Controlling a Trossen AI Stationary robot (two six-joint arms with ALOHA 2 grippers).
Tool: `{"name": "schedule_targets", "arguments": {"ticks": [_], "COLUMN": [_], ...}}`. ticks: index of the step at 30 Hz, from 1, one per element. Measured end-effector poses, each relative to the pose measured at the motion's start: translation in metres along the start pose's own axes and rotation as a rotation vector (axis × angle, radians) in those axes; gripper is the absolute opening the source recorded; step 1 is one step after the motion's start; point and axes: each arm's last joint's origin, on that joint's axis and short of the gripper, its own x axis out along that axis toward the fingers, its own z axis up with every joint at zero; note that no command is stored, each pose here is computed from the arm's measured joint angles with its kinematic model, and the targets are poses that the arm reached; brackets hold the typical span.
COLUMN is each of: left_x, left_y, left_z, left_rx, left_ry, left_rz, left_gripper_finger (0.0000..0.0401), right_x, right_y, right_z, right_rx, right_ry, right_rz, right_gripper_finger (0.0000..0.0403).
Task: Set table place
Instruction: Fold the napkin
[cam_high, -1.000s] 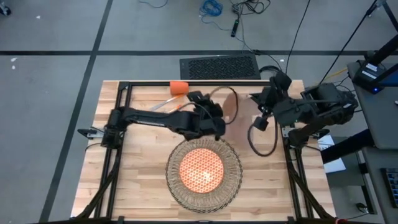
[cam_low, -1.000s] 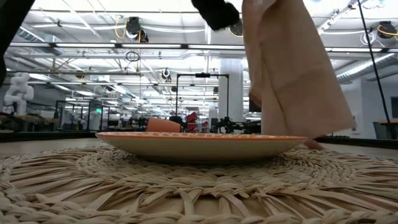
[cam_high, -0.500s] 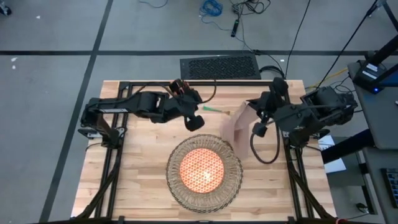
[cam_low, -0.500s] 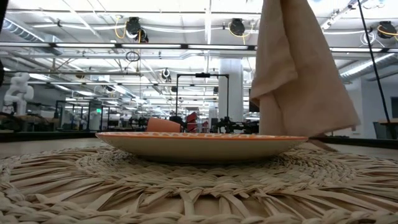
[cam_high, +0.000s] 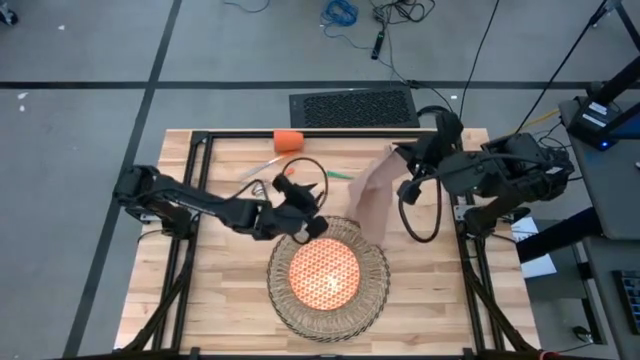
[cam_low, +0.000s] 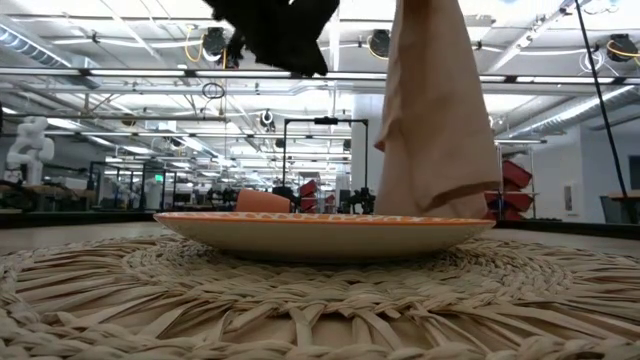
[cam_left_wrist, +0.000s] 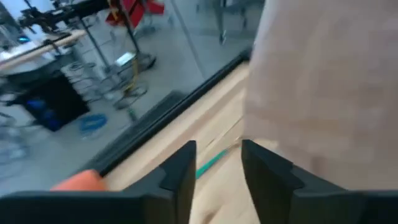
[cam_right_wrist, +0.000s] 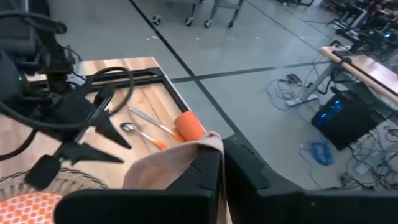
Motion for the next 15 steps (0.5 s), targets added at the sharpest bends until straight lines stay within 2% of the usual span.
{"name": "schedule_targets", "arguments": {"ticks": [5,12,15], "left_x": [0.005,0.015,0.013], "left_y": [-0.007,-0.025,-0.030], "left_z": [-0.013,-0.034,-0.035], "left_rx": [-0.096,0.018,0.021], "left_ry": [-0.099,-0.062,-0.092], "left_rz": [-0.106,-0.131,-0.092], "left_gripper_finger": [0.0148,0.0165,0.0167], "right_x": [0.011,0.037,0.047], "right_y": [0.004,0.018,0.016], "right_z": [0.004,0.017,0.021], "right_rx": [-0.019,-0.050,-0.022], "right_ry": [-0.003,-0.044,-0.049], "right_rz": [-0.025,-0.050,-0.072], "right_gripper_finger": [0.0000,0.0000,0.0000]}}
